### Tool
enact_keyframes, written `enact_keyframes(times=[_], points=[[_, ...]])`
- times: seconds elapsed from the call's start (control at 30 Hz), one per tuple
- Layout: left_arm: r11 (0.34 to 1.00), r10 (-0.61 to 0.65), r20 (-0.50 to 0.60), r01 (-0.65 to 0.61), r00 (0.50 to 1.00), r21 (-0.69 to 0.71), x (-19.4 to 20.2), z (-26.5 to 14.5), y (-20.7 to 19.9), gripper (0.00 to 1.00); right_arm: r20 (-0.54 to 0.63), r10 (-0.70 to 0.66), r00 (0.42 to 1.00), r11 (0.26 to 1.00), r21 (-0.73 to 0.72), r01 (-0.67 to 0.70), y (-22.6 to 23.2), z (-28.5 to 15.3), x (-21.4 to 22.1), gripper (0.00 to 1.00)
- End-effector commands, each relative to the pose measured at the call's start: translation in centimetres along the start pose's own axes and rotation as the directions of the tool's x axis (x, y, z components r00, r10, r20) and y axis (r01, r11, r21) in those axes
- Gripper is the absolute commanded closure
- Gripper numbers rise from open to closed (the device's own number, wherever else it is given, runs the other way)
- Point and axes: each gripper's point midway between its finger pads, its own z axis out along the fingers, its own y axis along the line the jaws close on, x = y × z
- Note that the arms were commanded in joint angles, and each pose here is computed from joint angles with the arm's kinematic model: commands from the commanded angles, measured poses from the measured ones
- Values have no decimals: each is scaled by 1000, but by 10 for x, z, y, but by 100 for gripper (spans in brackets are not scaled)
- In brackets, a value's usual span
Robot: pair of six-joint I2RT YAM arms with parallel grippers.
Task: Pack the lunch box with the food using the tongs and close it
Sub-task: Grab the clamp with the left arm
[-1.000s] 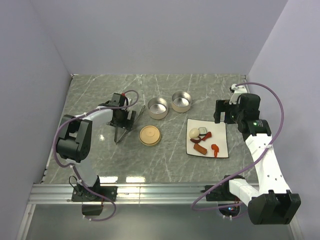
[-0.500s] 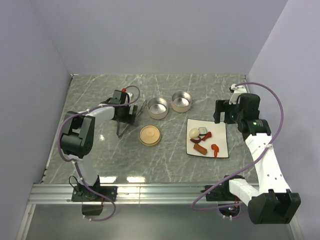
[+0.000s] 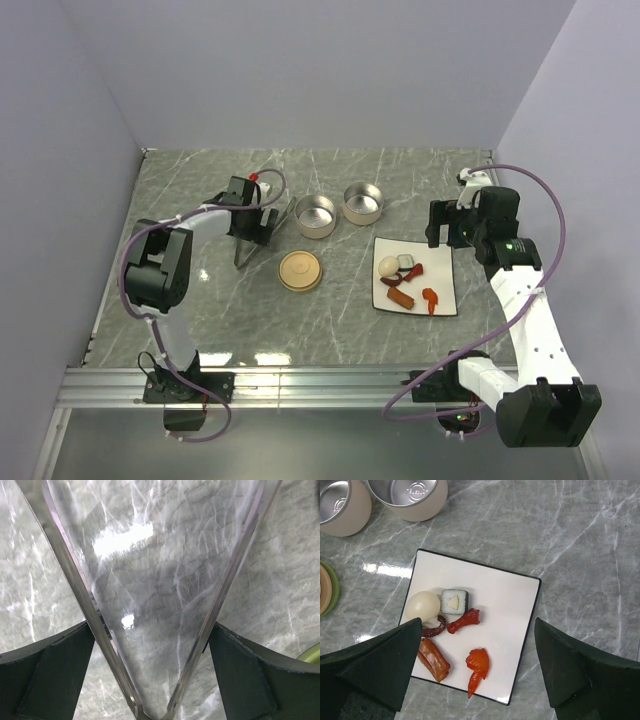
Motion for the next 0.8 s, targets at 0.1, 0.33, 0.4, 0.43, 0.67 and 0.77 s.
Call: enact_keyframes(times=[0.1,0.33,0.4,0.43,0.67,0.77], points=[[995,79,-175,-89,981,-52,46,21,16,1,12,-12,1000,1000,-1,12,-1,0,-5,0],[997,12,-180,-26,984,-76,45,17,26,19,11,-12,1000,1000,-14,12,1,-1,-5,0],[997,-4,-170,-10,985,-80,42,13,31,25,17,-13,1000,1000,-20,14,2,-2,-7,0],[997,-18,-158,5,987,-81,37,8,36,30,19,-12,1000,1000,-23,12,3,-3,-7,0],[999,-39,-102,35,994,-38,12,-20,46,57,94,-2,996,999,-44,6,9,-14,-19,0],[1000,-24,-70,23,997,-19,0,-36,45,61,100,-6,995,996,-87,15,17,-16,-22,0]])
